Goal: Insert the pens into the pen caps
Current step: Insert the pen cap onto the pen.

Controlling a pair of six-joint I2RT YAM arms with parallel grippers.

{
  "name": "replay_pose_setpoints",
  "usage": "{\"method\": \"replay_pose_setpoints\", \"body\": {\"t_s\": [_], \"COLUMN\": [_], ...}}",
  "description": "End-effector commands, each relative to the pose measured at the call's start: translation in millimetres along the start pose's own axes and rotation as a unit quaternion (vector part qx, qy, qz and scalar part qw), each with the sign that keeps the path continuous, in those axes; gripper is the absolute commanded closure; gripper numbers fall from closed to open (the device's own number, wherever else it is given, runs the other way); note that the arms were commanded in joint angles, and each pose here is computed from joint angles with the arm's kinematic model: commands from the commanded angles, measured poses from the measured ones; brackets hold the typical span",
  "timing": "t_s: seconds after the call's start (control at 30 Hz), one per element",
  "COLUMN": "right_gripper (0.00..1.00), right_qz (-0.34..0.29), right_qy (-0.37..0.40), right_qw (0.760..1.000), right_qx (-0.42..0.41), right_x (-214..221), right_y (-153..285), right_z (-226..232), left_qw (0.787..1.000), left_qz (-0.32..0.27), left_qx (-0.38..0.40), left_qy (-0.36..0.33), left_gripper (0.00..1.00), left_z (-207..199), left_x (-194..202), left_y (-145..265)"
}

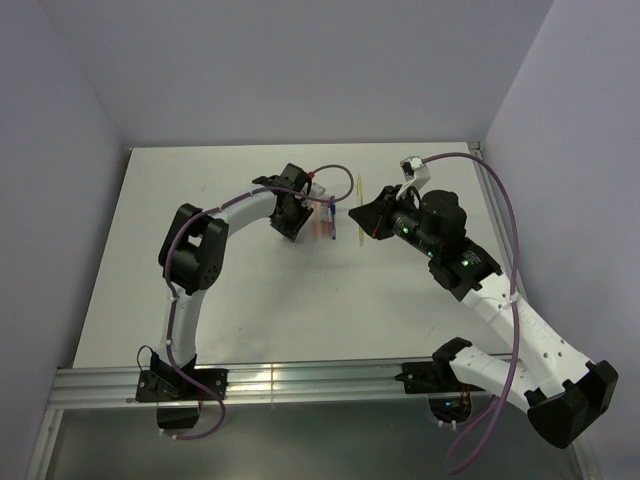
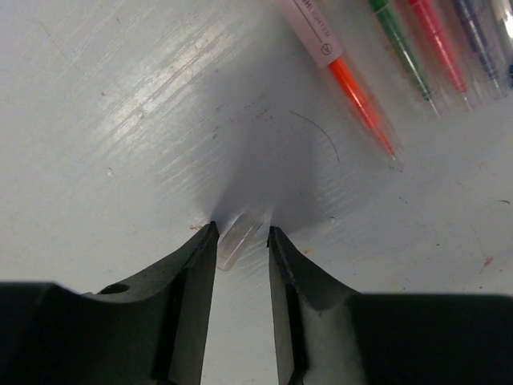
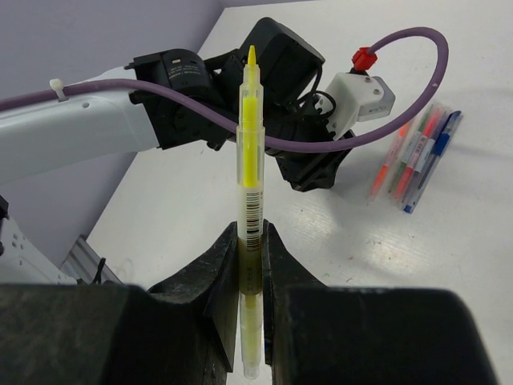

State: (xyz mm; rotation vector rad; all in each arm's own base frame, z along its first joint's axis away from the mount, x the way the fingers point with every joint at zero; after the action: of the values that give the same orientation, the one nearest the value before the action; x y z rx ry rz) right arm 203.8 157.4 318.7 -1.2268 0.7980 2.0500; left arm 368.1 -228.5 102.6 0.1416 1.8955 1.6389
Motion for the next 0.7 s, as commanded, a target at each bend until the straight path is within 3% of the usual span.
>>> {"method": "replay_pose_setpoints", "body": {"t_s": [0.0, 0.33, 0.67], "right_gripper": [1.00, 1.00, 1.00], "right_qz": [-0.016, -0.014, -0.009], "right_qy": [0.007, 0.007, 0.009], "right_qw": [1.000, 1.000, 1.000], "right_qx": [-0.001, -0.002, -0.004], "right_x": [-7.7, -7.6, -6.1], "right_y": [0.2, -0.4, -2.8], "right_z": [-0.4, -0.3, -0.8], "left_qw": [0.997, 0.995, 0.983], "left_qz": [0.062, 0.088, 0.123], "left_qx": [-0.032, -0.031, -0.051], "left_qy": [0.018, 0.037, 0.129], "left_gripper": [0.65, 0.77, 0.88], "left_z": [2.8, 0.8, -15.0], "left_x": [20.9, 27.4, 34.8], "left_y": [-13.8, -17.1, -25.9]}}
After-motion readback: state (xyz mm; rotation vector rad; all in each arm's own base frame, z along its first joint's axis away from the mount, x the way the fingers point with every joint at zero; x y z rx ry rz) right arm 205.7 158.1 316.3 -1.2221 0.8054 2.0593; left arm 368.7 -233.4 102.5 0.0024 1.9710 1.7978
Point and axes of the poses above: each gripper's point midway between its finger pads, its own y axis back along the fingers, its own z axis along the line the jaws close on, x = y × z, the point moved 9 cm from there along y, back along the fingers, and after that the axes turned 8 degrees about y, right-handed, at the moved point
